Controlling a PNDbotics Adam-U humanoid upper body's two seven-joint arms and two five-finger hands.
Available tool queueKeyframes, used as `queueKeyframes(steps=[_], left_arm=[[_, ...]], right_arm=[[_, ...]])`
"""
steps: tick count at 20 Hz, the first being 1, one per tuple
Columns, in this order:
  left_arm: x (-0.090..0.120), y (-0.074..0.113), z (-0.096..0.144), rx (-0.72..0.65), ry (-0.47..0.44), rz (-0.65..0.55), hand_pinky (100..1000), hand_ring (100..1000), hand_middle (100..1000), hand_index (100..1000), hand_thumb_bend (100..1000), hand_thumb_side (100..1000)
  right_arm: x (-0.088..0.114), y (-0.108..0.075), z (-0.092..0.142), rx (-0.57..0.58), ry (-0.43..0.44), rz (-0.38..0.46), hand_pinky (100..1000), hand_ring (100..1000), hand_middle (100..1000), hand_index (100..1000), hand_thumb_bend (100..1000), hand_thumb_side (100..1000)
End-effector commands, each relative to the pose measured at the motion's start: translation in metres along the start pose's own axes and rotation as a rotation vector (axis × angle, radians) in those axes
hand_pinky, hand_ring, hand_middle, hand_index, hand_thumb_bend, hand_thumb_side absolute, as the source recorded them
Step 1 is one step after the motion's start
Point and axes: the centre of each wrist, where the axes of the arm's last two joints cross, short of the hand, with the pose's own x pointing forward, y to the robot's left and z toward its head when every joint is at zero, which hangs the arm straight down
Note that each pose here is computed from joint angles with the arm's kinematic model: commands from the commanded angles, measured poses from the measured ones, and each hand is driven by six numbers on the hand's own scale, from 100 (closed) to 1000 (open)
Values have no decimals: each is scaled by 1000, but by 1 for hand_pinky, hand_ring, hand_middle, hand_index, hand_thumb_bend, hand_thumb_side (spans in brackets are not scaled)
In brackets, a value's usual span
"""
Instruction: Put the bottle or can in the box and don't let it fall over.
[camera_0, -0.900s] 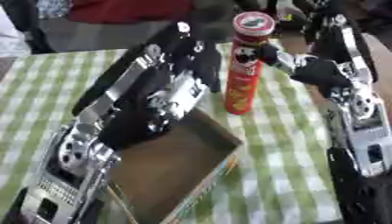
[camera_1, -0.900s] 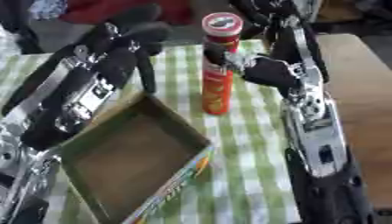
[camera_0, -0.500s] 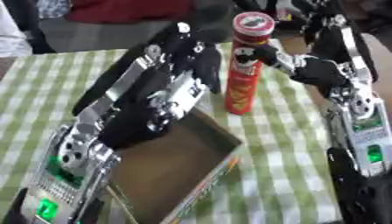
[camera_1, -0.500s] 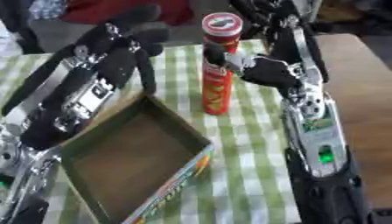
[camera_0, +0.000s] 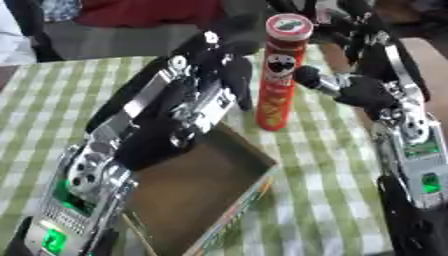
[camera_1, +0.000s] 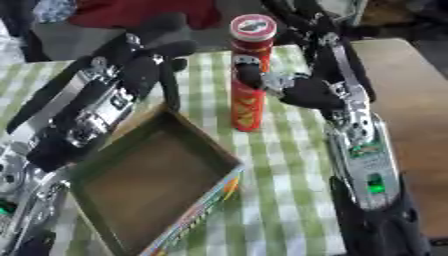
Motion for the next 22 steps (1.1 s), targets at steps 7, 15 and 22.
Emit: queueKeyframes(steps=[7, 15, 22], left_arm=[[-19, -2, -3, 9, 87, -60, 1000, 981, 421, 974, 100, 748], [-32, -2, -5, 10, 125, -44, 1000, 984, 421, 973, 100, 768], [-40, -2, -9, 10, 155, -52, 1000, 986, 422, 975, 100, 782]], right_arm=[[3, -4, 4, 40, 114, 38, 1000, 1000, 1000, 1000, 873, 266], [0, -4, 2, 45, 144, 39, 1000, 1000, 1000, 1000, 866, 259], [-6, -6, -1, 34, 140, 49, 1000, 1000, 1000, 1000, 851, 247]])
